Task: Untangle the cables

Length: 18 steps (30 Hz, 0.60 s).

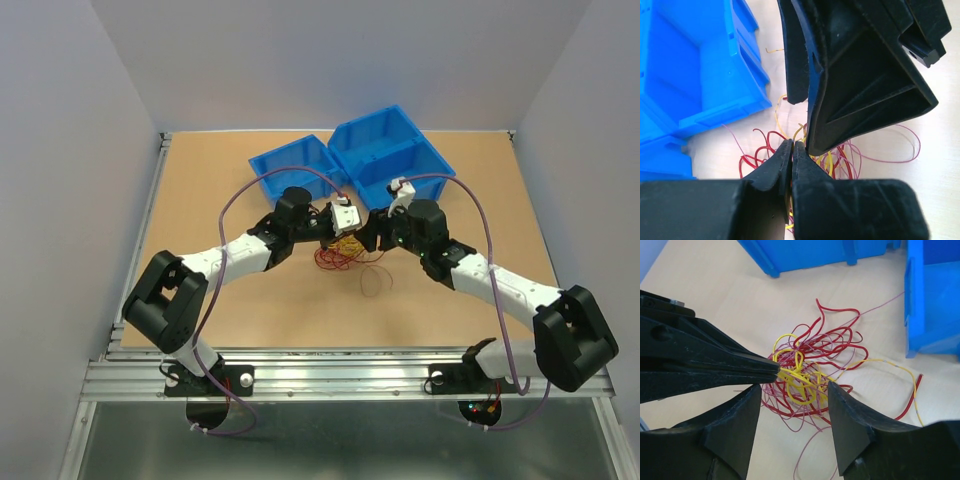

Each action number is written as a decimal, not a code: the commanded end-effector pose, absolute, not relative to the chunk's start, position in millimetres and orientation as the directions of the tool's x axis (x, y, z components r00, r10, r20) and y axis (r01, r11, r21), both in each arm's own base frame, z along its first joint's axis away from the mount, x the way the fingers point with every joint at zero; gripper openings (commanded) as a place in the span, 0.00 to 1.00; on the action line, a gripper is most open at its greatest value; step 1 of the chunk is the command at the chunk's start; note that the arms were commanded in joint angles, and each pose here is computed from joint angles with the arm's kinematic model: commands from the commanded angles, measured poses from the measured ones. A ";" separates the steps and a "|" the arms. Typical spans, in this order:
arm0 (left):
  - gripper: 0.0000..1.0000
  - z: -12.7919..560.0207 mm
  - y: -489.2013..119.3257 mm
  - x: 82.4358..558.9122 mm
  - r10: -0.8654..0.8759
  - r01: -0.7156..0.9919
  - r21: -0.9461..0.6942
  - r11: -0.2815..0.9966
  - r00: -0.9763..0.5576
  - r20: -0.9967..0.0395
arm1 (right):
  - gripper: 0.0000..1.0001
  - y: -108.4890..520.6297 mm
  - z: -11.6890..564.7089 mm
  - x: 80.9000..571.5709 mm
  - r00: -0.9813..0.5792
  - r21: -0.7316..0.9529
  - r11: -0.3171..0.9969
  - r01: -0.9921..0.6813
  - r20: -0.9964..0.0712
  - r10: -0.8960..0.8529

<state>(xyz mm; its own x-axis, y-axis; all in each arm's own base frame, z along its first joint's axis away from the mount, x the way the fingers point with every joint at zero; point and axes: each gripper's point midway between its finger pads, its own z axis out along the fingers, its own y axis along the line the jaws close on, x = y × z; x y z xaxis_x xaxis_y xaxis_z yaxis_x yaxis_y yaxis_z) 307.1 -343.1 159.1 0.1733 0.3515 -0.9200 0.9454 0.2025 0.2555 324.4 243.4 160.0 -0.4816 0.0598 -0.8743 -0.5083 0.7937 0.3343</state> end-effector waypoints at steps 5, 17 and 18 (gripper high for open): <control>0.00 198.5 -345.4 303.2 0.289 0.934 0.305 0.189 0.244 -0.926 | 0.59 252.2 177.1 337.6 -0.374 0.277 0.782 -0.558 -0.925 0.061; 0.00 198.7 -345.5 301.8 0.284 0.940 0.291 0.179 0.234 -0.930 | 0.49 247.1 173.3 345.9 -0.352 0.247 0.825 -0.509 -0.934 0.062; 0.00 196.6 -345.5 301.4 0.288 0.942 0.288 0.175 0.230 -0.929 | 0.49 246.5 173.1 347.1 -0.349 0.246 0.827 -0.506 -0.935 0.064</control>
